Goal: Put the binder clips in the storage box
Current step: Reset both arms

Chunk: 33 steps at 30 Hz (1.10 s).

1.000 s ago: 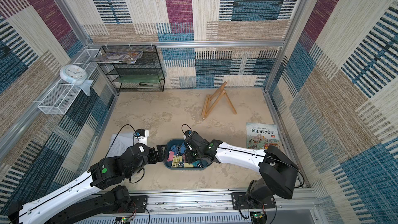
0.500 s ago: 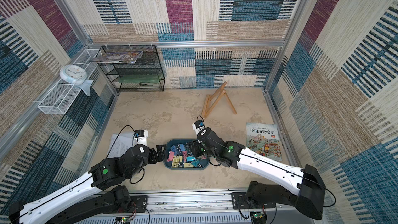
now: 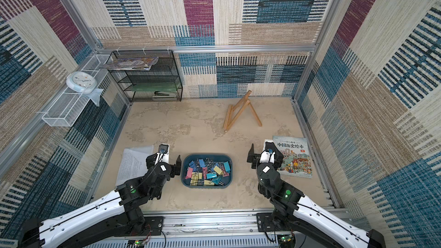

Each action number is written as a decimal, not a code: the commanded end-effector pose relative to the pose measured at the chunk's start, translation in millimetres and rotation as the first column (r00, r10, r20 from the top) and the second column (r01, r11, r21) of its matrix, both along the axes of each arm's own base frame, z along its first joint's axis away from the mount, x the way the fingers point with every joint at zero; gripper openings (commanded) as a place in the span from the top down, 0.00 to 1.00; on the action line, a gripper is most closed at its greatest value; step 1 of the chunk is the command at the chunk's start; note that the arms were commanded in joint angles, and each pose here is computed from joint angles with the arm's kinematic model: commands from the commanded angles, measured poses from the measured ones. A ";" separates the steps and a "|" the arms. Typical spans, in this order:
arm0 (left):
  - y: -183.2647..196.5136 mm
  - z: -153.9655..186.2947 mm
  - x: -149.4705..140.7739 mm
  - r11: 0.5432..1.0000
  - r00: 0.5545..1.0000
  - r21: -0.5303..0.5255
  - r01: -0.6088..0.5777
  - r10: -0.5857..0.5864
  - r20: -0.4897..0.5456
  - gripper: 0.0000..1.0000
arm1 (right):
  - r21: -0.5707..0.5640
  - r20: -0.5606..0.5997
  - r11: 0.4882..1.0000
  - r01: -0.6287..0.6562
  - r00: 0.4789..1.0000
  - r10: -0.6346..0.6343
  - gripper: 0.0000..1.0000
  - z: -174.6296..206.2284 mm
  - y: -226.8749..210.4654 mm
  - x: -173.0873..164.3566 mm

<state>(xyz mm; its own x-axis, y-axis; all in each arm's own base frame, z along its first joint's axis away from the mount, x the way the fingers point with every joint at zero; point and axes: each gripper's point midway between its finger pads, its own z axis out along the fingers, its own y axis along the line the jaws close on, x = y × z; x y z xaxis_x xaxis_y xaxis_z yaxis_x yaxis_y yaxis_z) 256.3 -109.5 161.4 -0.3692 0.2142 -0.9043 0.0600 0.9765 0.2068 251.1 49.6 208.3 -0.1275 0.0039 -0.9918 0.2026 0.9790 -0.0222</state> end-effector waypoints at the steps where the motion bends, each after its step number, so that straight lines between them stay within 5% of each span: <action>1: 20.9 24.1 25.6 0.998 0.979 0.027 -0.064 0.057 0.197 0.01 | 0.051 0.096 0.995 0.086 0.991 -0.091 0.02 7.7 -28.8 17.3; 6: 73.3 20.3 54.2 0.983 0.966 -0.035 -0.180 0.184 0.181 0.01 | 0.010 0.033 0.974 0.226 0.973 -0.226 0.02 -31.3 -70.5 53.1; 10: 104.9 -16.0 87.3 0.975 0.972 -0.034 -0.220 0.222 0.082 0.01 | -0.061 -0.048 0.952 0.301 0.951 -0.304 0.02 -64.2 -90.8 86.2; 17: 124.5 -44.2 130.0 0.972 0.987 -0.193 -0.136 0.149 0.055 0.01 | -0.101 0.106 0.978 0.180 0.980 -0.170 0.00 -53.3 -81.6 112.6; 20: 138.5 -66.4 142.8 0.953 0.985 -0.262 -0.151 0.168 0.044 0.01 | -0.053 0.017 0.991 0.123 0.992 -0.122 0.00 -67.6 -84.0 123.4; 24: 133.5 -70.2 142.1 0.957 0.991 -0.264 -0.123 0.130 0.009 0.01 | 0.015 -0.006 1.000 -0.020 1.000 0.021 0.00 -80.6 -80.3 125.0; 26: 139.4 -70.4 144.6 0.951 0.986 -0.261 -0.165 0.167 -0.018 0.01 | 0.009 0.087 1.000 0.005 0.996 -0.005 0.00 -70.7 -84.8 117.1; 33: 136.1 -71.1 143.8 0.954 0.988 -0.254 -0.157 0.155 -0.029 0.01 | 0.016 0.033 1.000 0.003 0.999 -0.003 0.00 -76.4 -83.9 121.1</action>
<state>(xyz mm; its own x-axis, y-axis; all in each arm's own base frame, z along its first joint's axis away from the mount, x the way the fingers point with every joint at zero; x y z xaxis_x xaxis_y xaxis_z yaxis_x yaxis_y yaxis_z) 398.3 28.3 86.4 -0.3915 -0.0771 -0.9170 -0.1032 0.9939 -0.0395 371.3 -37.8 127.7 -0.1171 0.0120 -0.9930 0.2247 0.9743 -0.0148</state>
